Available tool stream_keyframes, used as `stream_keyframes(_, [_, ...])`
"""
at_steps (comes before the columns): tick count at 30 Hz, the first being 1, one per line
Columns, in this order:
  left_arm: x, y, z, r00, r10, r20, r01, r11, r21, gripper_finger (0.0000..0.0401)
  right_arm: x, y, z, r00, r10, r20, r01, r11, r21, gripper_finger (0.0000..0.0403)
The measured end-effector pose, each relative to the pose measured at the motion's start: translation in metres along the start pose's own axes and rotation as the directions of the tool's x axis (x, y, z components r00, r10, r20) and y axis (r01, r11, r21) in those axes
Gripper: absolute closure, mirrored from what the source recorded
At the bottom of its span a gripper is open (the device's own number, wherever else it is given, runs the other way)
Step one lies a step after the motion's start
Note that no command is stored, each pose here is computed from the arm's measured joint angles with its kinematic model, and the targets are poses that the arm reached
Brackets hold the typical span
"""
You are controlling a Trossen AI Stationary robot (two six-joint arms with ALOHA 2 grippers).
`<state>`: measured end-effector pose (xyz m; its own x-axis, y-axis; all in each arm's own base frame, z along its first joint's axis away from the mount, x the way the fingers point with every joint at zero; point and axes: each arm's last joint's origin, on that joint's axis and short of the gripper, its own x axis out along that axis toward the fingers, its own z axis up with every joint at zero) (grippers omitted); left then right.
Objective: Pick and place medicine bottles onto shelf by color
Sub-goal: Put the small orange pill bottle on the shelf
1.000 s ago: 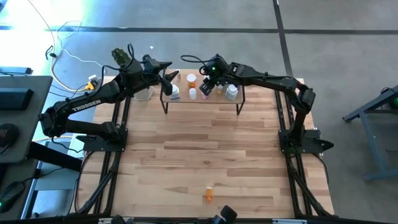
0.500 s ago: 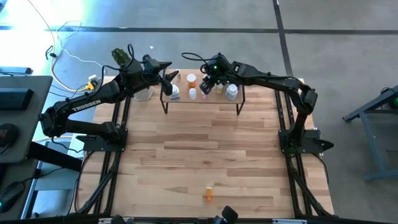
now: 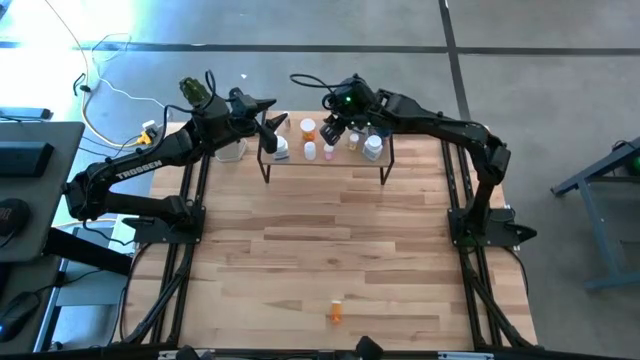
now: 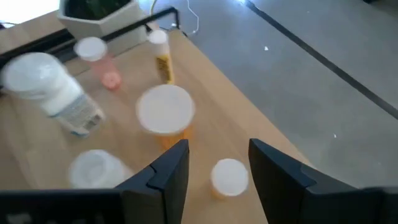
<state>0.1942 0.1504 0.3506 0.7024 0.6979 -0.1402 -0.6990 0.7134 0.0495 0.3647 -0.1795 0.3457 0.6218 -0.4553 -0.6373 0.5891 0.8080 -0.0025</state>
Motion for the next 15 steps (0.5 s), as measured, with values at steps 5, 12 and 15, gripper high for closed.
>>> stream_keyframes(5, [-0.006,0.0,-0.001,1.0,-0.003,-0.031,0.003,1.0,0.004,0.0162,-0.012,0.014,0.003,0.999,0.029,-0.027,-0.029,1.0,-0.009,0.0245])
stream_keyframes(12, [-0.025,-0.011,0.0,0.996,-0.06,-0.061,0.061,0.998,0.011,0.0162,-0.028,0.037,0.002,0.994,0.067,-0.081,-0.072,0.996,-0.06,0.0245])
stream_keyframes(15, [-0.033,-0.018,0.003,0.994,-0.099,-0.053,0.097,0.995,-0.032,0.0162,-0.033,0.047,-0.002,0.99,0.079,-0.118,-0.089,0.992,-0.084,0.0245])
